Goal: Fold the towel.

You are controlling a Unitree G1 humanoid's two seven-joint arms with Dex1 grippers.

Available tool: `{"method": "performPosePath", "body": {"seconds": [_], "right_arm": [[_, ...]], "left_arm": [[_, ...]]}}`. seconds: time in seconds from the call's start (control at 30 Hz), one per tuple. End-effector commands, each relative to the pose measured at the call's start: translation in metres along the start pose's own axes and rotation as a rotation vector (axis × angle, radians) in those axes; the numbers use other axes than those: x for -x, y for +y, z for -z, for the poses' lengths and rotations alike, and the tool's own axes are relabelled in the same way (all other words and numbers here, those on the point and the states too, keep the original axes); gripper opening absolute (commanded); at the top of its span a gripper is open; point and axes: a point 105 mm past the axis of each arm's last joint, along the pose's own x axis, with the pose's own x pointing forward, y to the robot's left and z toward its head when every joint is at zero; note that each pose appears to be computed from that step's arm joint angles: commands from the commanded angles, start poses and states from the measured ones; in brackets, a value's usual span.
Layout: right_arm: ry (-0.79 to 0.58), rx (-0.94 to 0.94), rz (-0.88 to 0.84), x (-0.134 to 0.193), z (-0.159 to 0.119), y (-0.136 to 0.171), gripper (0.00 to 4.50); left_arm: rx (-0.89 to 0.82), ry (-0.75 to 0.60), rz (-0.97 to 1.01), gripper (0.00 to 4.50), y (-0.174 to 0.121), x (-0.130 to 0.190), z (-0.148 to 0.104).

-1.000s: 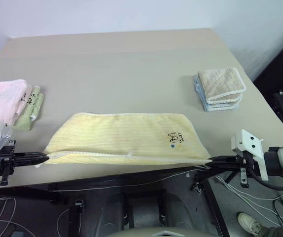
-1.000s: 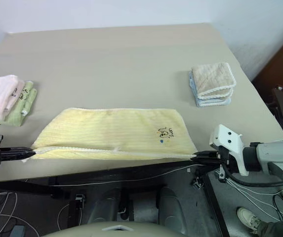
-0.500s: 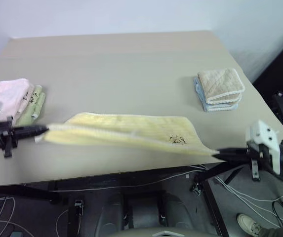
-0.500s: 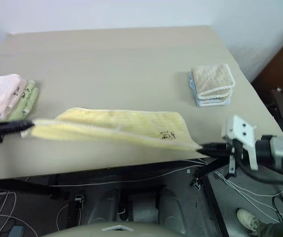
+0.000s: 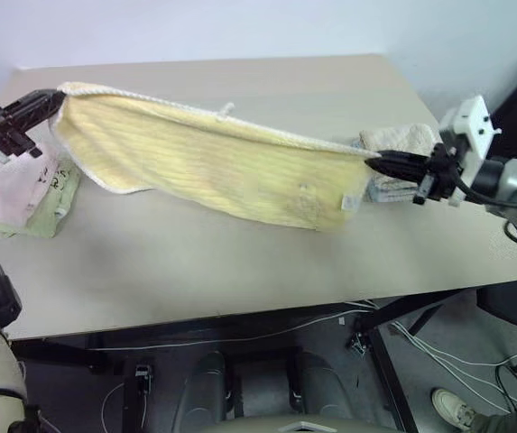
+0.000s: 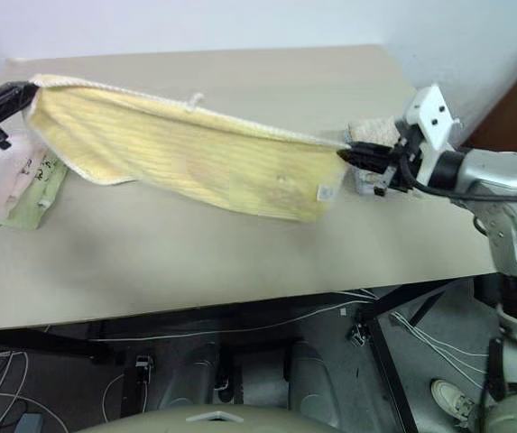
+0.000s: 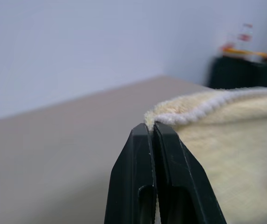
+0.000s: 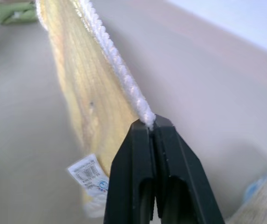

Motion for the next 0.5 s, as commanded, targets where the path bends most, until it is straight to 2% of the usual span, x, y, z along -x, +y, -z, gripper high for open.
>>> {"method": "performPosePath", "body": {"seconds": [0.03,0.27,0.4,0.5], "right_arm": [[-0.02,0.06,0.152,-0.006,-0.008,-0.032,0.0],[-0.138,0.059,0.322,-0.018,-0.028,-0.064,0.0],[-0.163,0.041,0.37,-0.012,-0.026,-0.07,0.0],[-0.145,0.026,0.339,-0.007,-0.018,-0.062,0.0]], "left_arm": [[-0.096,-0.065,-0.302,0.02,0.031,-0.001,-0.025],[-0.167,-0.083,-0.462,0.02,0.043,-0.009,-0.043],[-0.228,-0.076,-0.528,0.02,0.05,0.001,-0.045],[-0.244,-0.12,-0.518,0.02,0.049,0.007,-0.045]]}}
